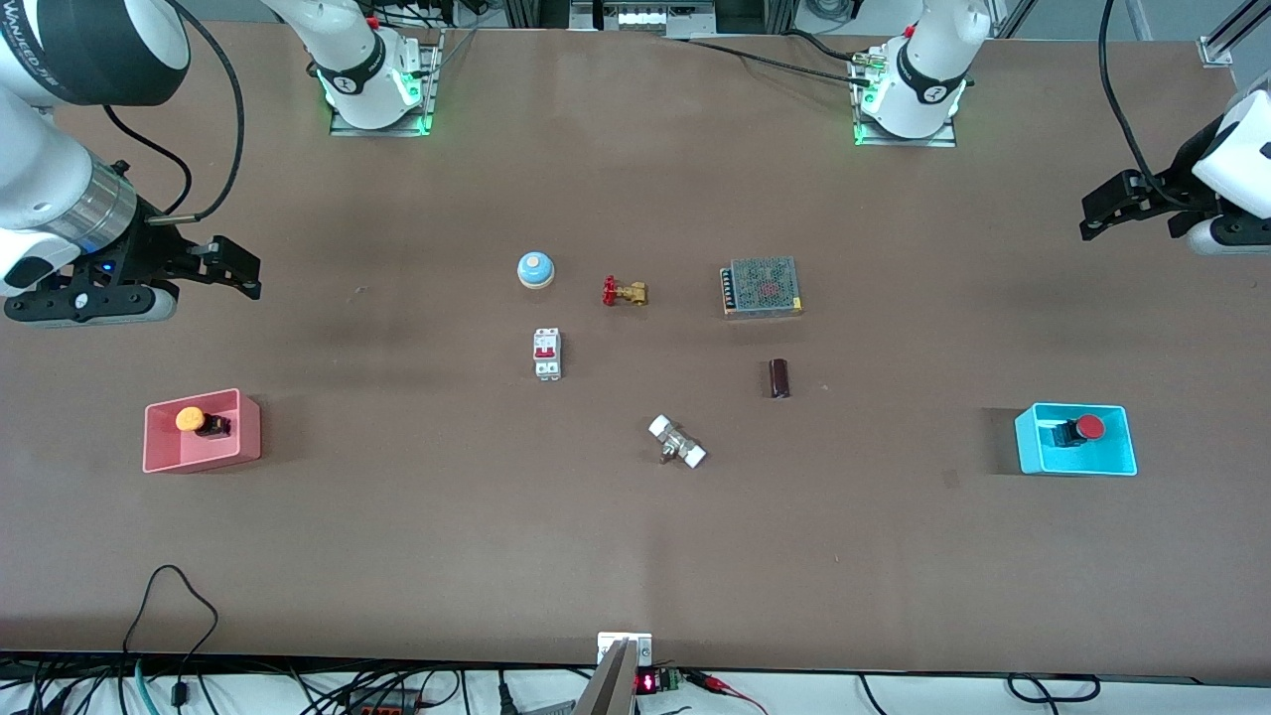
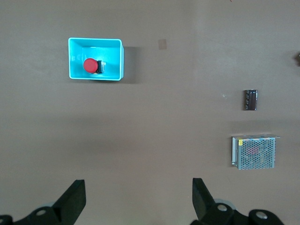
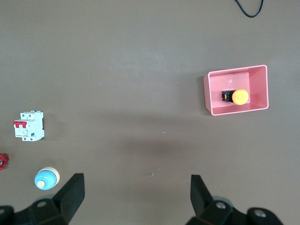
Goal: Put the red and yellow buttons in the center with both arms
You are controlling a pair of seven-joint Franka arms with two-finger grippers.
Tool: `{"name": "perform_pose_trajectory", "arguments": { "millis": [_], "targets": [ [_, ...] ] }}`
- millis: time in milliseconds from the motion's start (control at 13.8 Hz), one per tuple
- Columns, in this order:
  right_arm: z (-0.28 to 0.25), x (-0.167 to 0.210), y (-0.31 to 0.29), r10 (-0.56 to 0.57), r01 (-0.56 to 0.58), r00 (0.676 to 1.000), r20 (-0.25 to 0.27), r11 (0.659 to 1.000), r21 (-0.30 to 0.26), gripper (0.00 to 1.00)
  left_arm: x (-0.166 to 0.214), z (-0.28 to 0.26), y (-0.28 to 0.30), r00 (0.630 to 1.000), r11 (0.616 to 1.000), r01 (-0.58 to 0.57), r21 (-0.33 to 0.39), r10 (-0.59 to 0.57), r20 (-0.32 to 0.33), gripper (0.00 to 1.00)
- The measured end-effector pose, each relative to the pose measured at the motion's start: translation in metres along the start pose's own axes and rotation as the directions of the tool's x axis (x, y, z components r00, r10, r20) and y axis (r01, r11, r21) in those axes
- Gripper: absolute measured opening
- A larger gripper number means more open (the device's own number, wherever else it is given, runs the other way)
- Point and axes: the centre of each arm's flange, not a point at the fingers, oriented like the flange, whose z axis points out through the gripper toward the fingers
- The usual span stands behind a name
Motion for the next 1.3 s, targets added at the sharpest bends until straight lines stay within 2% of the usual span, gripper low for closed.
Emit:
{"name": "perform_pose_trajectory", "arguments": {
  "millis": [435,652,870,1304],
  "targets": [
    [0.003,0.001,0.01,0.016,-0.016,1.0,0.007,1.0,-0.005,1.0,0.0,0.0,0.0,1.0,1.0,0.0,0.0,0.0,0.0,1.0],
    [0.017,0.004,0.021,0.033,-0.033,0.999,0.031,0.999,-0.01,1.0,0.0,0.0,0.0,1.0,1.0,0.0,0.0,0.0,0.0,1.0],
    [0.045,0.013,0.056,0.078,-0.076,0.995,0.065,0.996,-0.038,1.0,0.0,0.0,-0.001,1.0,1.0,0.001,0.0,-0.001,0.0,1.0],
    [0.124,0.043,0.131,0.05,-0.048,0.998,0.034,0.997,-0.064,1.0,0.001,0.001,0.0,1.0,1.0,0.003,0.0,-0.003,0.002,1.0]
  ]
}}
